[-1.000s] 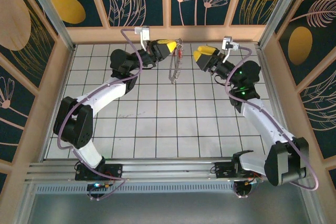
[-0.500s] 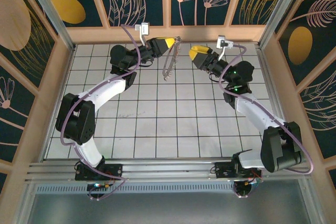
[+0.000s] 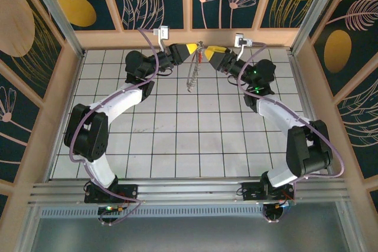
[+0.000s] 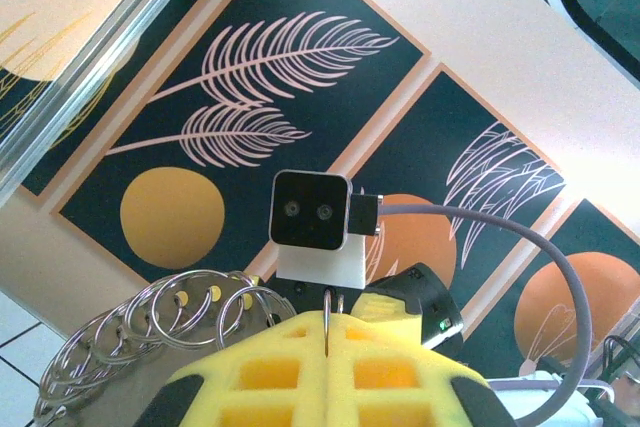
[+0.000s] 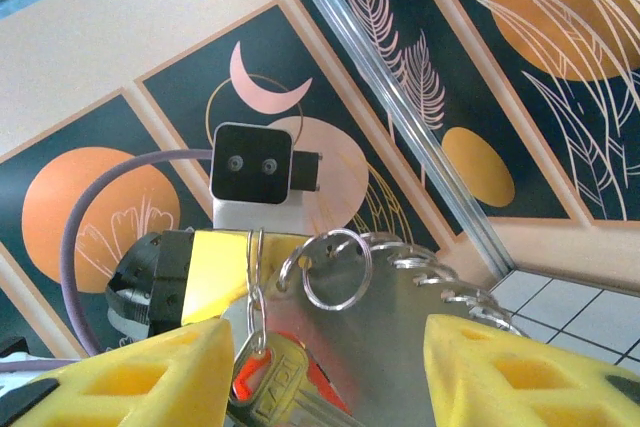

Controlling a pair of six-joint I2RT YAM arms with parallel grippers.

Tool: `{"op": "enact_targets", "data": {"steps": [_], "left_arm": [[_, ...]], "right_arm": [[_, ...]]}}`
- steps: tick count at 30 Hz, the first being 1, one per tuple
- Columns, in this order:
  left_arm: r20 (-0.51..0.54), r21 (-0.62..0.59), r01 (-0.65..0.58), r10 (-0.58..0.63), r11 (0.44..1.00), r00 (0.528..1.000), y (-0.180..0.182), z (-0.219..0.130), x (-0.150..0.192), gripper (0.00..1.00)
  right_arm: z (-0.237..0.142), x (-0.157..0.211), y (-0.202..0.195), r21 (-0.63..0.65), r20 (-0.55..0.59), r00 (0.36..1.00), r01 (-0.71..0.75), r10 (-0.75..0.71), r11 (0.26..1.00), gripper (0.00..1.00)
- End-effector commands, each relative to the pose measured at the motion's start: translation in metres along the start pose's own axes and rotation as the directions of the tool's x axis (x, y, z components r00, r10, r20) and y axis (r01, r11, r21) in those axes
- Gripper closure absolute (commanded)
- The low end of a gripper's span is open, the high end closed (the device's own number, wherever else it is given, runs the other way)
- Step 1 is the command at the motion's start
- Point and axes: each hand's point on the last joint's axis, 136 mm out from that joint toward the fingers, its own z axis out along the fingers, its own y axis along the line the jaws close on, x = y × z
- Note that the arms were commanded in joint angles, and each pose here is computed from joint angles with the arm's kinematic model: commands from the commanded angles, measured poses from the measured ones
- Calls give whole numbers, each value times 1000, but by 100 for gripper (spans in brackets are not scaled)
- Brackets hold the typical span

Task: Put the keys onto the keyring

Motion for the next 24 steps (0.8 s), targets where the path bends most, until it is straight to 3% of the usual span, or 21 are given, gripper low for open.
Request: {"op": "enact_targets", "data": {"steps": [1, 17, 24], "left_arm": [[13, 31, -25, 24, 999, 1000, -8, -3, -4, 100], [18, 33, -26, 26, 999, 1000, -9, -3, -5, 100], [23, 26, -27, 27, 999, 999, -7, -4, -5, 100]], "right_arm": [[8, -15, 19, -67, 31, 998, 51, -49, 996, 47], [21, 2, 9, -79, -16, 1000, 14, -15, 997, 47], [16, 10, 9, -74, -30, 1000, 3, -6, 997, 59]]}}
